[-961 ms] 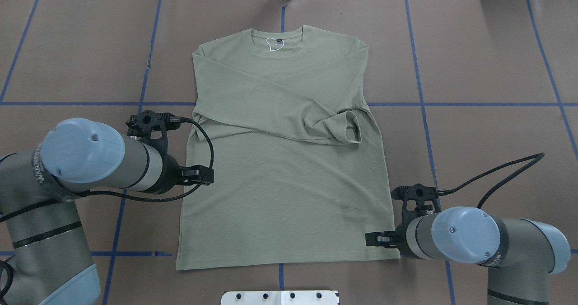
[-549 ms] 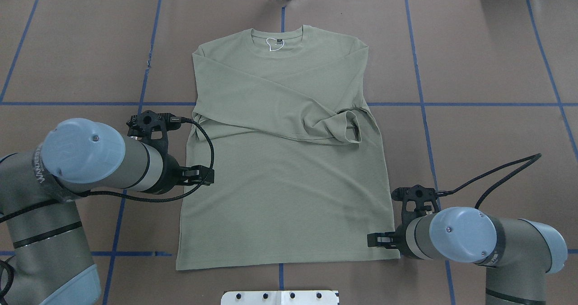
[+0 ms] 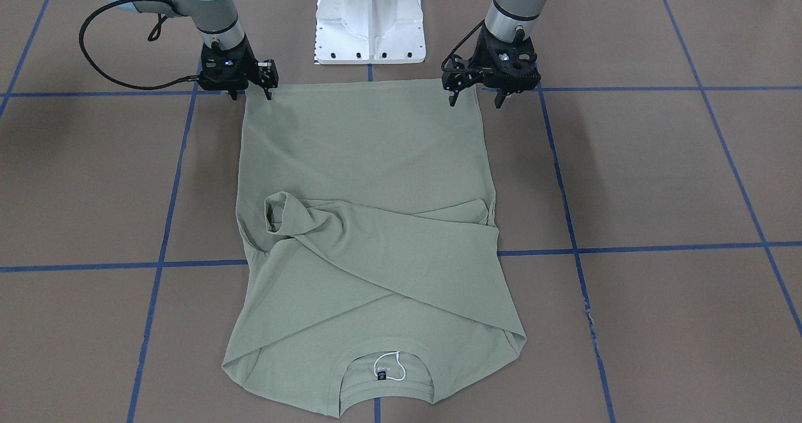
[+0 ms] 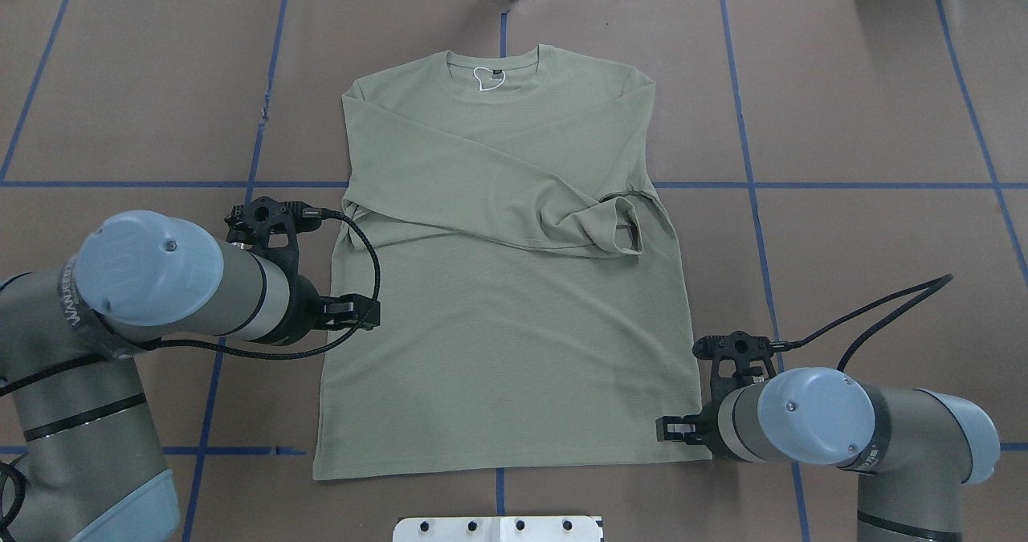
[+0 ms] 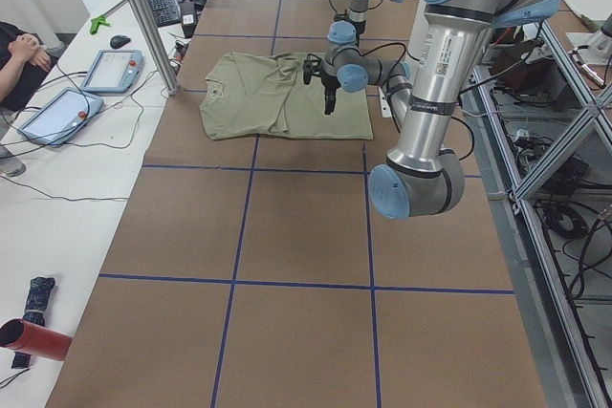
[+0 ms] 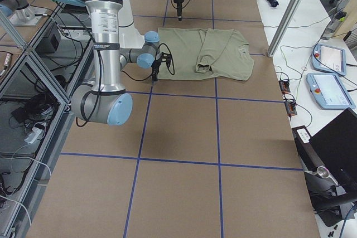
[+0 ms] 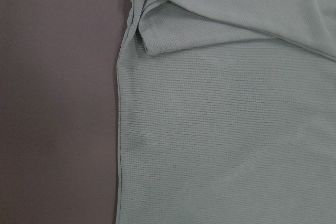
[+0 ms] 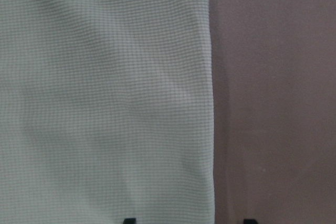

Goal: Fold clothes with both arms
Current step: 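Grasp both near hem corners with the left and right grippers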

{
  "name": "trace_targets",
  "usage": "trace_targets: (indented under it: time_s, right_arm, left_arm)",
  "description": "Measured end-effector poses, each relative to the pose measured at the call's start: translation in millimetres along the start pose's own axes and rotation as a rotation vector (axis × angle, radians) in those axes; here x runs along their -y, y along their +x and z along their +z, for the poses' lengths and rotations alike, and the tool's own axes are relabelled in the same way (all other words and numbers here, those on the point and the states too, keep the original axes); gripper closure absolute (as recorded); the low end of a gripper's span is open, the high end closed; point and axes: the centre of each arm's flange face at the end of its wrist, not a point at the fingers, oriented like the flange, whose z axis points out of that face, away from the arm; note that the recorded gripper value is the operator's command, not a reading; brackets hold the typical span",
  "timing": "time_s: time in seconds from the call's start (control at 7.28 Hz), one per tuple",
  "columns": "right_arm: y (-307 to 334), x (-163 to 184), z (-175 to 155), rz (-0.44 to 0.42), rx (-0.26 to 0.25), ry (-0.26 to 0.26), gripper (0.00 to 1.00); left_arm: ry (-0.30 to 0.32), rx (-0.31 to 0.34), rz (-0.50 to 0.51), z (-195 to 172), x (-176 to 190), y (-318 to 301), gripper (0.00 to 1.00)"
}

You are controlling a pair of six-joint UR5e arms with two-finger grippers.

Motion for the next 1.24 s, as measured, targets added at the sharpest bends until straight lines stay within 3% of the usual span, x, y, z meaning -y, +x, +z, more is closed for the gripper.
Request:
trace_targets:
  time_s: [0.14, 0.41, 0.96, 1.24]
  right_arm:
    - [0, 0, -1, 0.000, 0.002, -0.005, 0.73]
    - [1, -1, -3, 0.000, 0.004, -0.008, 0.98]
    - [0, 0, -9, 0.001, 0.015, 0.001, 1.00]
    - [-3, 0, -20, -0.001, 0.034, 0.008, 1.00]
  left_arm:
    - [-0.001, 0.000, -0.001, 0, 0, 0, 0.00]
    - [-0.001, 0.000, -0.002, 1, -1, 1, 0.00]
    - [-0.005, 0.009, -0.014, 4, -2, -3, 0.00]
    - [-0.016, 0.015, -0.066, 15, -11, -20, 0.00]
